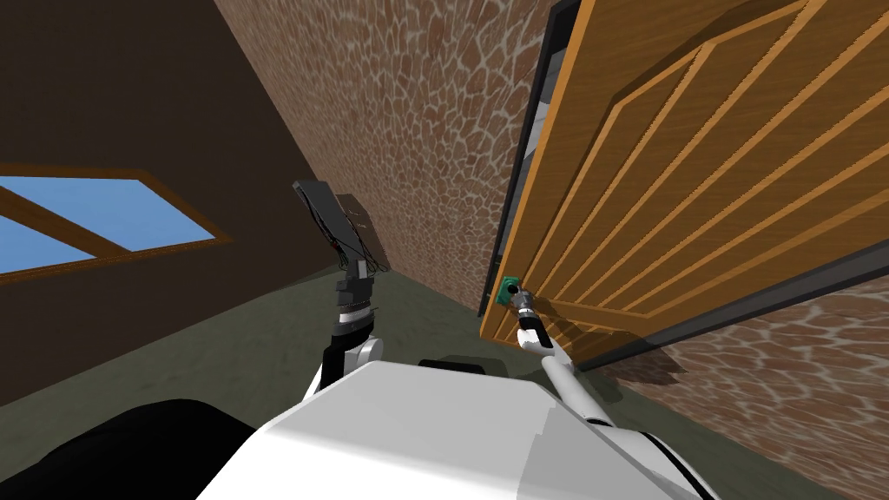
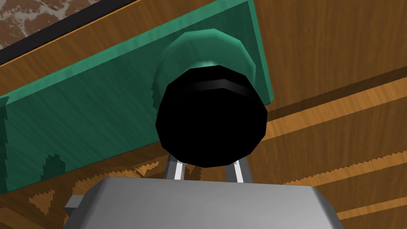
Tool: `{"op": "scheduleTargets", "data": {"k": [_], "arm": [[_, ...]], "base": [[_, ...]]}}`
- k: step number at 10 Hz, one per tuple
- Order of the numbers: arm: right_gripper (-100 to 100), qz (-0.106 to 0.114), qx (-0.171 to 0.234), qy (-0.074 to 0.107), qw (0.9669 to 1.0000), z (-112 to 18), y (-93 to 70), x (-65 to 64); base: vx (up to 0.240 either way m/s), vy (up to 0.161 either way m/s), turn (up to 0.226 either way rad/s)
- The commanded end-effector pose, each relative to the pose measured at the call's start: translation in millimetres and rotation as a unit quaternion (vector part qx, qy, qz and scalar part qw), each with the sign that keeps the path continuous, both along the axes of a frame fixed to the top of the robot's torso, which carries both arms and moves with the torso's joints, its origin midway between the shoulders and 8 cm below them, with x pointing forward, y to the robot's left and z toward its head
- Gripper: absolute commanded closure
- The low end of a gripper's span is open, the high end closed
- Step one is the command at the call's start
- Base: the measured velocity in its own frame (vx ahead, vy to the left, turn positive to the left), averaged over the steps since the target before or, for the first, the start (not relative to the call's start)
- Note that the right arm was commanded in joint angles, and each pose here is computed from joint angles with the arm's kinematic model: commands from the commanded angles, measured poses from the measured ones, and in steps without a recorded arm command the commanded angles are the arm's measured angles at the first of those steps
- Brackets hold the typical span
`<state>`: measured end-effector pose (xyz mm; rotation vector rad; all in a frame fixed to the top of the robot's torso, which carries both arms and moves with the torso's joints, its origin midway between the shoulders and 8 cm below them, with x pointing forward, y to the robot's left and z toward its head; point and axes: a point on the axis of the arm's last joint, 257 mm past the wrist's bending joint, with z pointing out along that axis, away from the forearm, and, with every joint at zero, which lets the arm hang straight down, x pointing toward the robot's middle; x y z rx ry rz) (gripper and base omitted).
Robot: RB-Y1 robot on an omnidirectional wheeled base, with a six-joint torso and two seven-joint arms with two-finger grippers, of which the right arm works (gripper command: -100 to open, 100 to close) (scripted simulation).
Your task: Pull the door open
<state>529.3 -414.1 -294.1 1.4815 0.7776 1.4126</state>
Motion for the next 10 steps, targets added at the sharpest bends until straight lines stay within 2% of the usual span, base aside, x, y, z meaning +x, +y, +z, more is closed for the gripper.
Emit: {"op": "scheduleTargets", "data": {"k": [1,3,4,6,7,9,10], "arm": [[100,0.009,0.020,-0.012,0.9997,6.5,11.4,8.0],[100,0.009,0.079,-0.020,0.9967,5.7,15.2,15.2],[100,0.009,0.084,-0.021,0.9962,5.7,15.2,15.2],[100,0.009,0.140,-0.028,0.9897,4.9,19.0,21.9],[100,0.010,0.144,-0.029,0.9890,4.9,19.0,21.9],[100,0.009,0.197,-0.036,0.9797,4.0,22.8,28.4],[100,0.010,0.203,-0.037,0.9783,4.0,22.8,28.4]], "base": [[-0.050,-0.029,0.042],[-0.076,-0.045,0.057],[-0.070,-0.038,0.069],[-0.087,-0.030,0.065],[-0.074,-0.037,0.049],[-0.085,-0.047,0.086],[-0.073,-0.029,0.055]]}}
